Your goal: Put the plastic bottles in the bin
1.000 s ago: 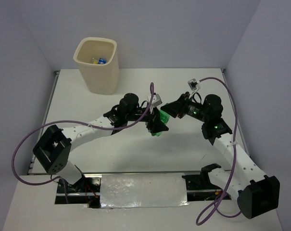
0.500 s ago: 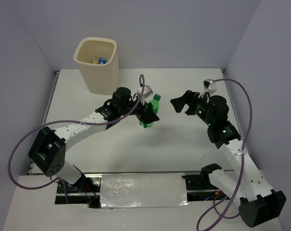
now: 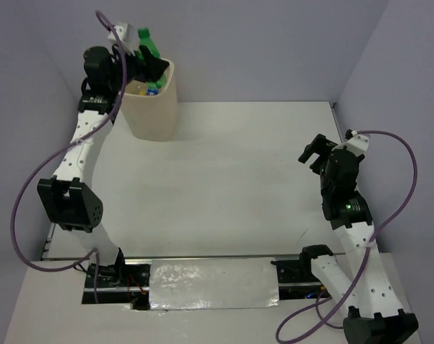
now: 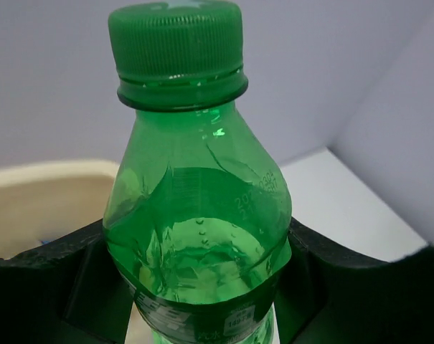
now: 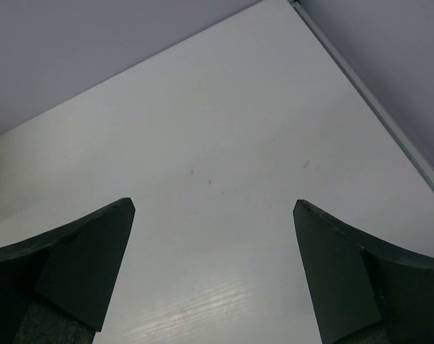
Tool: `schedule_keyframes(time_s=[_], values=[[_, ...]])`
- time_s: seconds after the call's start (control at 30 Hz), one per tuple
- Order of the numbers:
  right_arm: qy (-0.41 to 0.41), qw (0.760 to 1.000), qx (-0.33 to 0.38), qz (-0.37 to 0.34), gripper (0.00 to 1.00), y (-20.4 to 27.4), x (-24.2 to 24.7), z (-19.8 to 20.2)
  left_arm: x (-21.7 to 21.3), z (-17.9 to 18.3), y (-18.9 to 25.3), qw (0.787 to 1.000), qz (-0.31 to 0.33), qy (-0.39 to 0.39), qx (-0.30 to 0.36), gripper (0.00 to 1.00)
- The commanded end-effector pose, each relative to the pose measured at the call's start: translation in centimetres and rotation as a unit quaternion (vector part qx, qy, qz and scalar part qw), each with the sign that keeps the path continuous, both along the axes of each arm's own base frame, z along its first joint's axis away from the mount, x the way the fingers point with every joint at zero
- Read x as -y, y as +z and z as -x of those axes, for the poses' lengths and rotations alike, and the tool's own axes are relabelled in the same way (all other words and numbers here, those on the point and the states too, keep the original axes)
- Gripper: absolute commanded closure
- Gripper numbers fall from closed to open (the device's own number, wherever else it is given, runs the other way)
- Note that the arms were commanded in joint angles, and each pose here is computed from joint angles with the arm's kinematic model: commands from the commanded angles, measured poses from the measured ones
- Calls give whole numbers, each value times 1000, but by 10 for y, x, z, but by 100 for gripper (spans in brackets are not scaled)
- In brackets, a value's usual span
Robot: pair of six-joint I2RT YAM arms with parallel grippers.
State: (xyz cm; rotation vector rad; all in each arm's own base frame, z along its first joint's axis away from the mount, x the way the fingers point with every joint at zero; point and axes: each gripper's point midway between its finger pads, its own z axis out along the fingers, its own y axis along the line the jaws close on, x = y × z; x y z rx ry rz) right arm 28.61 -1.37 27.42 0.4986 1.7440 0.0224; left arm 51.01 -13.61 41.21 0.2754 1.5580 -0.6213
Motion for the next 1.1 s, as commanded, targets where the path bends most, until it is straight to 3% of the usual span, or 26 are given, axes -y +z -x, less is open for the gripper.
schedule_keyframes(time_s=[0.0,0.23,0.27,0.3,0.4,0.67,1.07], values=[[-11,1000,-25,1,0,-16,14,-8,-38,-32,35,999,37,29,28,56],[2,999,-44,2,0,-25,14,-26,-94,-104,24,991,110,51,61,33],[2,999,-46,6,0,-26,15,-27,-96,-108,25,990,114,47,73,22],[1,999,-48,8,0,-25,16,-27,-101,-113,24,989,122,52,73,1],[-4,998,-61,19,0,-31,20,-25,-104,-132,9,990,117,58,58,1],[-8,998,-53,16,0,-29,20,-23,-108,-117,20,990,99,76,66,1],[-20,999,-49,-5,0,-33,27,-13,-109,-64,50,991,76,98,57,1]])
